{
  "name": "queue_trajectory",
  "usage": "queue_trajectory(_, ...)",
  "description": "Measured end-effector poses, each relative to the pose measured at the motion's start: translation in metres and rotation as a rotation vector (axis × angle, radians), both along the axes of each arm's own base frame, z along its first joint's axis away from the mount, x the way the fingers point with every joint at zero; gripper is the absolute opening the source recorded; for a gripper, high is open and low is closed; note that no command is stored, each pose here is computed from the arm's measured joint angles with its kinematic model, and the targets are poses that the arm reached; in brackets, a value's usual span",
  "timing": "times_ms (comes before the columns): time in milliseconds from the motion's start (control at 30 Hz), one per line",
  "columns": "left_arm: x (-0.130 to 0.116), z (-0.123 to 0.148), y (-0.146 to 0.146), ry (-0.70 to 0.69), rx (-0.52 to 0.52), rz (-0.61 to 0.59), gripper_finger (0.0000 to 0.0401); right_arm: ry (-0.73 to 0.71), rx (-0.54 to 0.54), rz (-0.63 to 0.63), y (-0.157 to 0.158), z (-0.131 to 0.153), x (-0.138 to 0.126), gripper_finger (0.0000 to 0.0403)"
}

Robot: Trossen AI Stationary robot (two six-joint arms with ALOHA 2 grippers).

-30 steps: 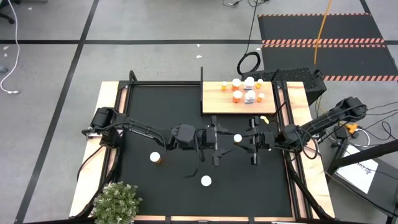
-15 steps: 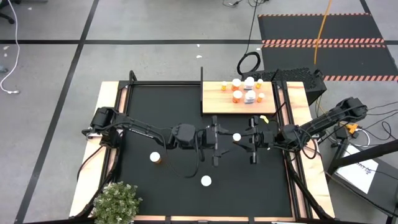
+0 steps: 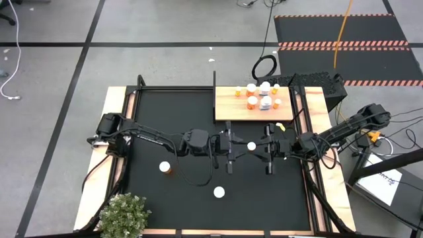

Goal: Pick and place medicine bottles onto shelf by color
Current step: Put the small orange pill bottle on the shelf aligned with the other small orange pill bottle

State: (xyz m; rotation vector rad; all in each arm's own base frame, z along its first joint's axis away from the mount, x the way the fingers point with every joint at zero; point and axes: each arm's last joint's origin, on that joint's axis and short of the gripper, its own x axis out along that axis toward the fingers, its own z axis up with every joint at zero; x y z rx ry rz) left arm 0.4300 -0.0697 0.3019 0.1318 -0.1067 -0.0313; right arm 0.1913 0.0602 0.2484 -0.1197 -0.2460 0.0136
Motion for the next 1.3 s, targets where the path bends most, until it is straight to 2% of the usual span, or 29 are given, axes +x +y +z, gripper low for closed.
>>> queue_trajectory(133,0.0,-0.001,0.002,0.013,0.006,0.005,0.0114,0.007,0.012,-0.031,-0.001,-0.001,0.0,0.0106)
queue_trajectory(233,0.001,-0.003,0.004,0.035,0.01,0.011,0.0114,0.024,0.025,-0.05,0.0,-0.002,0.0,0.0126)
queue_trajectory(533,0.003,-0.012,0.018,0.122,0.014,0.034,0.0114,0.139,0.148,-0.103,-0.005,-0.008,-0.007,0.0248)
queue_trajectory(667,0.004,-0.015,0.024,0.154,0.01,0.05,0.0113,0.19,0.187,-0.122,-0.01,-0.007,-0.017,0.0279)
queue_trajectory(833,0.004,-0.019,0.03,0.187,0.005,0.07,0.0113,0.295,0.237,-0.125,-0.015,0.001,-0.031,0.0285)
queue_trajectory(967,0.004,-0.024,0.037,0.241,0.006,0.085,0.0113,0.422,0.272,-0.144,-0.016,0.019,-0.035,0.0282)
queue_trajectory(1100,0.004,-0.033,0.043,0.321,0.0,0.101,0.0113,0.558,0.286,-0.177,-0.013,0.033,-0.029,0.0281)
queue_trajectory(1300,0.011,-0.055,0.042,0.384,-0.003,0.101,0.0113,0.648,0.249,-0.185,-0.005,0.036,-0.008,0.0281)
